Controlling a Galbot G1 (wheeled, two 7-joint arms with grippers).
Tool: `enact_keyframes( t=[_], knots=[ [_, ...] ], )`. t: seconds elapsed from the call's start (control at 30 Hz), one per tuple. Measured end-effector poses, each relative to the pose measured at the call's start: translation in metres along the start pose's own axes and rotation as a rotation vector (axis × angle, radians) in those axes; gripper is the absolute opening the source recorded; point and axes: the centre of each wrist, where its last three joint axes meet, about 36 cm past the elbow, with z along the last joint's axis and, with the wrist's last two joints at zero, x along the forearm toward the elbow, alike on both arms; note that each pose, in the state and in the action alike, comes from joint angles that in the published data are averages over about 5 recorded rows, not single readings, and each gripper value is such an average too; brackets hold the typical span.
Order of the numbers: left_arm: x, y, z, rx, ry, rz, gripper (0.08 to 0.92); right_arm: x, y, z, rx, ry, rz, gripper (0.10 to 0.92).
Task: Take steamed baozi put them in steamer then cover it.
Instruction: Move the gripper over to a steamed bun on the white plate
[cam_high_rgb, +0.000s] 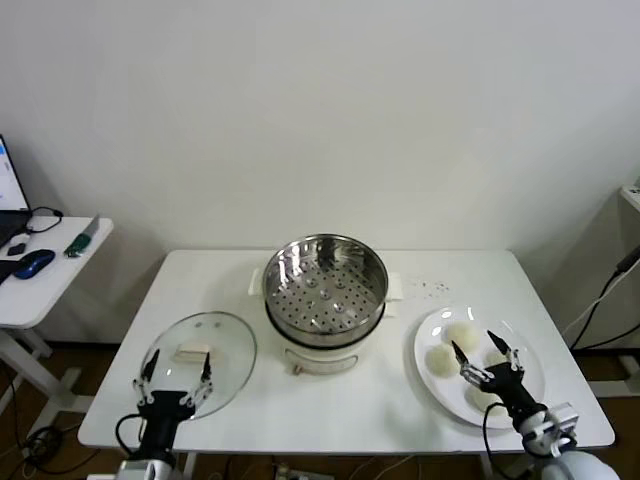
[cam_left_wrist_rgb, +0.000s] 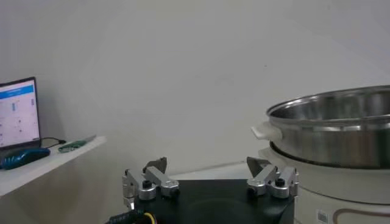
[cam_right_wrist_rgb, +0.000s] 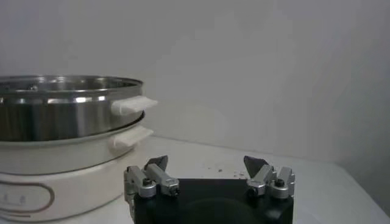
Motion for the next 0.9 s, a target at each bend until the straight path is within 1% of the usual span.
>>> enact_keyframes(
  t=[0.07, 0.23, 0.4, 0.57, 0.73, 0.9],
  knots=[
    [0.000, 0.000, 0.000, -0.001, -0.001, 0.002, 0.823, -0.004, -0.008, -0.004, 0.032, 0.009, -0.030, 0.823],
    [0.001, 0.001, -0.001, -0.006, -0.004, 0.010, 0.823, -0.026, -0.057, -0.030, 0.218, 0.090, -0.217, 0.823],
    [0.003, 0.001, -0.002, -0.012, -0.005, 0.018, 0.823, -0.050, -0.109, -0.063, 0.415, 0.234, -0.409, 0.823],
    [0.004, 0.003, -0.001, -0.017, -0.004, 0.023, 0.823, -0.072, -0.151, -0.100, 0.581, 0.392, -0.554, 0.823],
    [0.002, 0.004, -0.001, -0.024, -0.004, 0.030, 0.823, -0.100, -0.173, -0.134, 0.695, 0.520, -0.658, 0.823],
    [0.002, 0.004, 0.001, -0.025, 0.000, 0.032, 0.823, -0.134, -0.180, -0.159, 0.768, 0.627, -0.737, 0.823]
  ],
)
